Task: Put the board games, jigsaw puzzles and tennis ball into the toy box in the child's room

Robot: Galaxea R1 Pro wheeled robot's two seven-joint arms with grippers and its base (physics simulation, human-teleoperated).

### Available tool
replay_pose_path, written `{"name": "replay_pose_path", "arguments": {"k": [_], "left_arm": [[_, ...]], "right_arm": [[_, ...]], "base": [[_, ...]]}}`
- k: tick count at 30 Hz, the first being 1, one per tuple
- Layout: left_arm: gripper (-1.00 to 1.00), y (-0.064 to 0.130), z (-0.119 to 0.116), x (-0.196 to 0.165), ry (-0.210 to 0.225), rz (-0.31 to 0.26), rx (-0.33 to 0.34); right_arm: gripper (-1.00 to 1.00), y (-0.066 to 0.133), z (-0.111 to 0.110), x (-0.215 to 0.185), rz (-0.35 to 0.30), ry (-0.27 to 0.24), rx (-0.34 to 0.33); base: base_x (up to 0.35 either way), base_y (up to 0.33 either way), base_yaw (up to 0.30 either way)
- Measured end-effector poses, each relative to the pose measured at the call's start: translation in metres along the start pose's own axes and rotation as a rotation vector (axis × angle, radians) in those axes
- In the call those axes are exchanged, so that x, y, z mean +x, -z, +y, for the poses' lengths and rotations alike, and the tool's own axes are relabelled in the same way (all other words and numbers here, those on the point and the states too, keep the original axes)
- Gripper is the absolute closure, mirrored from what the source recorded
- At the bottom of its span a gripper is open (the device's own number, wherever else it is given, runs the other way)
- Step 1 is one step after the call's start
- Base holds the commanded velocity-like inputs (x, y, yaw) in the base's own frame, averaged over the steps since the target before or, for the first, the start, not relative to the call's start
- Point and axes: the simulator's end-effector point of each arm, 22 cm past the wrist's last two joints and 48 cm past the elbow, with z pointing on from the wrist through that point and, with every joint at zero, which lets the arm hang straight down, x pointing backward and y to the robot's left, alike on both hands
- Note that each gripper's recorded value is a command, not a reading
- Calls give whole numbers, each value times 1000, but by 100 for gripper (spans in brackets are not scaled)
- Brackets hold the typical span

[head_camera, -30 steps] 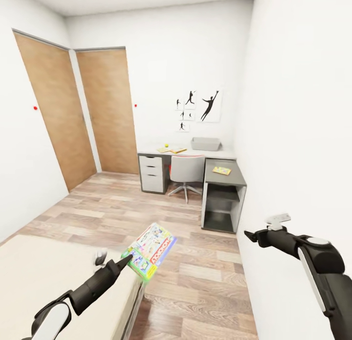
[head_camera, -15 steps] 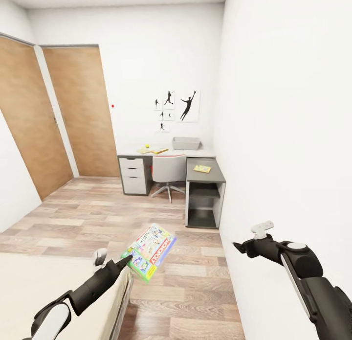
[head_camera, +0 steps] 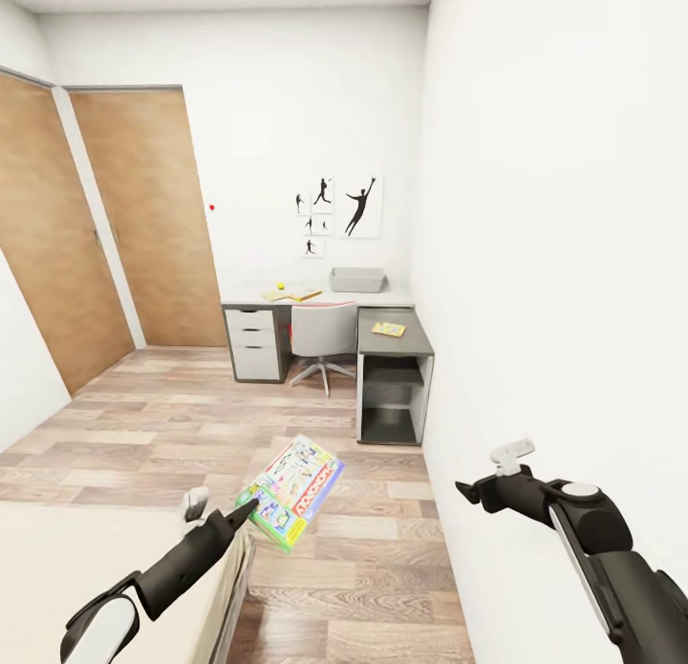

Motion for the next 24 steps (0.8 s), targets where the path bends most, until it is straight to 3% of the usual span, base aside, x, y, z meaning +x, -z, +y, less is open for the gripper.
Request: {"name": "replay_pose_path", "arguments": {"k": [24], "left_arm": [[100,1,9,2,22,5,-16]], "right_arm": [[-100,3,3,-1,-8,3,-2]], "base": [[22,29,46]]}}
